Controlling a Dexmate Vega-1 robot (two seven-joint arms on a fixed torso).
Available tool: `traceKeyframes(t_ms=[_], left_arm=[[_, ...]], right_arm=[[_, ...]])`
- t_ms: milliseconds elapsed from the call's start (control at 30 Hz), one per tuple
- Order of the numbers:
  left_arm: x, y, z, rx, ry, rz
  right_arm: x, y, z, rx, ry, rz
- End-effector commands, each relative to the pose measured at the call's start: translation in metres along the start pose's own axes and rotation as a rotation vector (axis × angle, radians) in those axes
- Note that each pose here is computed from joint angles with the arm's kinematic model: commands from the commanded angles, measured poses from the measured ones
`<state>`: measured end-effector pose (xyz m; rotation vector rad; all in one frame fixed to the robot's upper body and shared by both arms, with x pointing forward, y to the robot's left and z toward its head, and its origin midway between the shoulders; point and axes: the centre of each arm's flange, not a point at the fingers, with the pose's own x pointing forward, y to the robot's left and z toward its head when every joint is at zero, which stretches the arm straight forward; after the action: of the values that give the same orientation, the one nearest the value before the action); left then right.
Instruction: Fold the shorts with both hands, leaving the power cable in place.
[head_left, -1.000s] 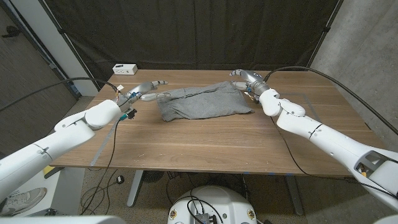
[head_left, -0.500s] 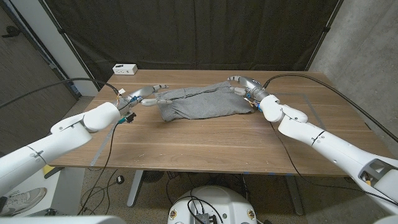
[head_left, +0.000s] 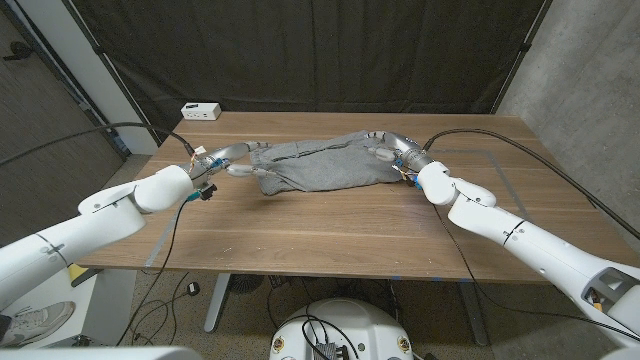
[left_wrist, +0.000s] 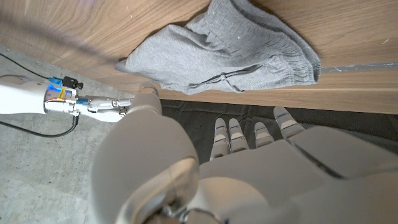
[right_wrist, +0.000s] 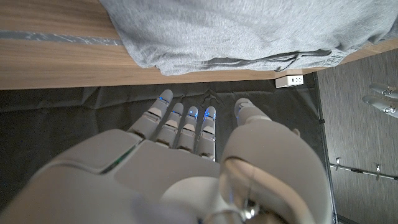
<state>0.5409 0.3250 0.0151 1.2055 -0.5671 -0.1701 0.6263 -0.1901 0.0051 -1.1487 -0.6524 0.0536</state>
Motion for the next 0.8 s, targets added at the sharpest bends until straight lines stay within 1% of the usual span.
traceKeyframes(t_ms=[33, 167, 333, 500, 600, 800], left_arm=[[0.001, -0.005, 0.004, 0.123, 0.045, -0.02], [0.003, -0.007, 0.004, 0.145, 0.055, -0.028], [0.007, -0.01, 0.007, 0.199, 0.072, -0.036], [0.009, -0.012, 0.007, 0.228, 0.084, -0.044], [0.011, -0.013, 0.008, 0.239, 0.088, -0.053], [0.016, -0.014, 0.011, 0.271, 0.094, -0.075]], right_arm=[[-0.01, 0.013, -0.001, 0.031, 0.01, 0.01], [-0.011, 0.015, -0.001, 0.025, 0.01, 0.014], [-0.011, 0.019, -0.004, 0.034, 0.024, 0.021], [-0.012, 0.026, -0.005, 0.041, 0.026, 0.039], [-0.012, 0.03, -0.006, 0.064, 0.029, 0.047], [-0.014, 0.036, -0.008, 0.091, 0.032, 0.051]])
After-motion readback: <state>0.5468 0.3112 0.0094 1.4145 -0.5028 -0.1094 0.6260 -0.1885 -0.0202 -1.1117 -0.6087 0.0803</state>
